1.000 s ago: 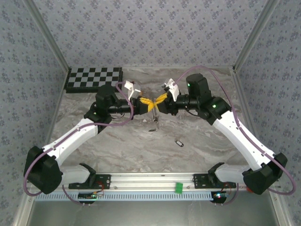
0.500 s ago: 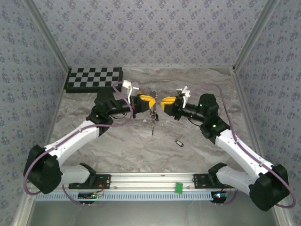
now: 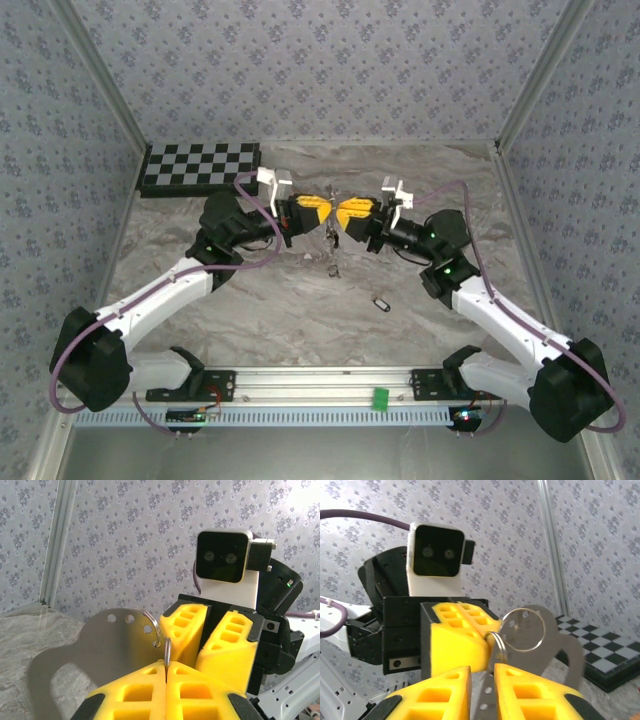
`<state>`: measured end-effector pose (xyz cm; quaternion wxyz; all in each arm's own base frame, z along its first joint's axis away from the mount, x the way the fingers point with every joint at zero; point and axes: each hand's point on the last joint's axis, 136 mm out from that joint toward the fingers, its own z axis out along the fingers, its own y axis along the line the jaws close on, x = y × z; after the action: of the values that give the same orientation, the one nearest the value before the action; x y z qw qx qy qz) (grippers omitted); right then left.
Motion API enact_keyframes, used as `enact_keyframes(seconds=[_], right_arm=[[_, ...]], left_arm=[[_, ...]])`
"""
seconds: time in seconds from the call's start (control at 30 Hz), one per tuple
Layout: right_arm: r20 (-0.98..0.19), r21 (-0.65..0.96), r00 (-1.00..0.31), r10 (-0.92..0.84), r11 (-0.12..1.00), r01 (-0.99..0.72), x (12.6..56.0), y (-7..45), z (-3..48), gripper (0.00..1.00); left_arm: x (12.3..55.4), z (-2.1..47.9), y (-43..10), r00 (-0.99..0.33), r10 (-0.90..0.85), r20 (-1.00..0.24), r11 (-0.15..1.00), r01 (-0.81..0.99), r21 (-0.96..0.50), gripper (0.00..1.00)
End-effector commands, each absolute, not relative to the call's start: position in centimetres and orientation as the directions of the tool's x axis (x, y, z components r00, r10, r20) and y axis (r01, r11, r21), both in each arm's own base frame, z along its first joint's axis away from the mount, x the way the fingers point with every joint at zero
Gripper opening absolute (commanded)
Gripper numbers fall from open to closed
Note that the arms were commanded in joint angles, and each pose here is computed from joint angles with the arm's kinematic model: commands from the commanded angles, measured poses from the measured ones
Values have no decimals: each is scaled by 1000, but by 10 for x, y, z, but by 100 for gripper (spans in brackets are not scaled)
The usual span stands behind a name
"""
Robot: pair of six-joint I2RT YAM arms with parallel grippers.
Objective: Put the keys on the keyring
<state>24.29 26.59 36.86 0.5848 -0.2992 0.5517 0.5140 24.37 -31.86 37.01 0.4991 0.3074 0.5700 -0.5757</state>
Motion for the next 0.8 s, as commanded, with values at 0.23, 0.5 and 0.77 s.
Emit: enact_keyframes(seconds=[0.23, 0.5, 0.77], right_arm=[[-944, 181, -84, 319, 290, -940, 243, 267, 379, 15], [-941, 195, -94, 325, 295, -935, 248, 266, 380, 15], [-941, 199, -108, 320, 265, -944, 248, 271, 383, 15]], left_arm=[[235, 396, -317, -274, -299, -914, 108, 942, -318, 0], [231, 396, -320, -270, -284, -920, 97, 947, -308, 0], [226, 394, -323, -271, -268, -925, 82, 950, -302, 0]])
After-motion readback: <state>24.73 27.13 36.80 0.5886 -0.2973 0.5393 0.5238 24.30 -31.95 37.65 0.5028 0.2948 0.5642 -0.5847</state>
